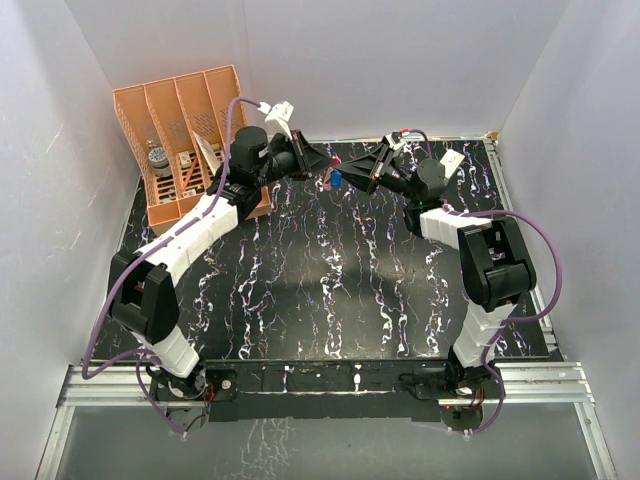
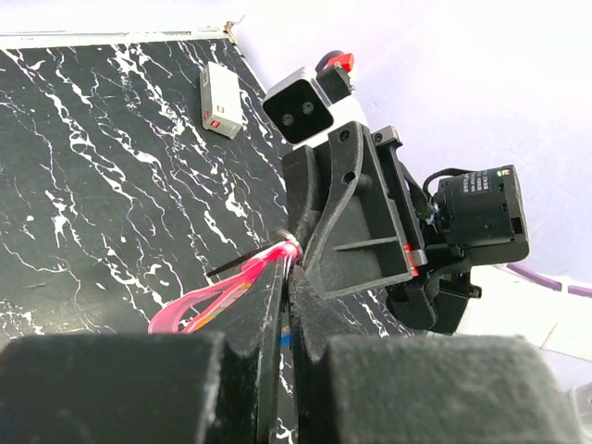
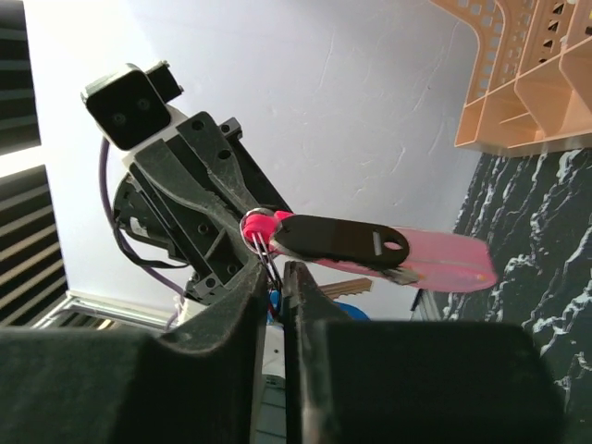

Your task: Put the keys on the keyring

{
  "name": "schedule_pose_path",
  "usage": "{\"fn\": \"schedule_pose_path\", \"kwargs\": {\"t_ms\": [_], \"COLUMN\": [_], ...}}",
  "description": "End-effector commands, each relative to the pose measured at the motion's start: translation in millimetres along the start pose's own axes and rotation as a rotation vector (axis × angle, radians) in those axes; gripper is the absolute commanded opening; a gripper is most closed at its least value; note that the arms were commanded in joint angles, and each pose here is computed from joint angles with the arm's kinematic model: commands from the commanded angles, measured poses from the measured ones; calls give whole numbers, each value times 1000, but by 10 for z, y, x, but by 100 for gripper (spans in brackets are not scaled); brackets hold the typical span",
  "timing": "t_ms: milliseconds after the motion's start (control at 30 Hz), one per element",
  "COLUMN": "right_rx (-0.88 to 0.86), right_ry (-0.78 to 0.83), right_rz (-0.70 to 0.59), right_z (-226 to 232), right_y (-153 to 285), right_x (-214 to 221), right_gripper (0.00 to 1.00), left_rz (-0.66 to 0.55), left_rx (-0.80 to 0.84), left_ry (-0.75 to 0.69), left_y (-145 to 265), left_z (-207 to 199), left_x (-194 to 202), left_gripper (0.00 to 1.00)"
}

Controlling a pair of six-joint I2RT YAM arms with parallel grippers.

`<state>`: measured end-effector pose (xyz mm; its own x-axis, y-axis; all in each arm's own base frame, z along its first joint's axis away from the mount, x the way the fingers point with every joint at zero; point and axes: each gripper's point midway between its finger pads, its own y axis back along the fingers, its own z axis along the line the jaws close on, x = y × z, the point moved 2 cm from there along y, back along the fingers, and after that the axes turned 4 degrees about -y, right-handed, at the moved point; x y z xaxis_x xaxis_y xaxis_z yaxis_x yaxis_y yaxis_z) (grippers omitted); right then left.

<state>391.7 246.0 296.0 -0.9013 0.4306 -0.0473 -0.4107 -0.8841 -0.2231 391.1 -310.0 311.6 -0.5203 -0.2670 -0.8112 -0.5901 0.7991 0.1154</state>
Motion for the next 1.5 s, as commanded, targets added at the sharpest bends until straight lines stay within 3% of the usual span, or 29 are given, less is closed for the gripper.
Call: {"fn": "schedule_pose_path", "kwargs": {"t_ms": [0,67,200,600,833,1067,1233,1400,1467], "right_rx": [-31,-9,70,383,427,454,452,456,458], "right_ry": [72,90,151,453,522,558,556,561,565], "right_rz": [8,-10,-65,-251,-253,-247,-236,-229,-227], "right_z": [126,105,47,167,220,164,138,130,134], "right_y": [13,65,180,527,566,620,621,625,630], "right_x": [45,-9,-181,-657,-659,-634,-623,-610,-604], "right_gripper": [28,43,53,59,59,59,59,60,60], "left_rz": [0,60,234,553,720,742,734,478,429], "left_rx": [34,-29,-149,-229,-61,113,22,48,44], "left_ry": [-29,-63,-120,-337,-335,-438,-643,-815,-846], "left_y": [28,25,44,290,328,417,432,397,437], "left_z": [-163,-106,81,325,227,-9,81,-49,-79], "left_x": [-153,-179,-81,188,448,580,684,508,457], "left_gripper": [0,0,0,0,0,0,0,0,0]}}
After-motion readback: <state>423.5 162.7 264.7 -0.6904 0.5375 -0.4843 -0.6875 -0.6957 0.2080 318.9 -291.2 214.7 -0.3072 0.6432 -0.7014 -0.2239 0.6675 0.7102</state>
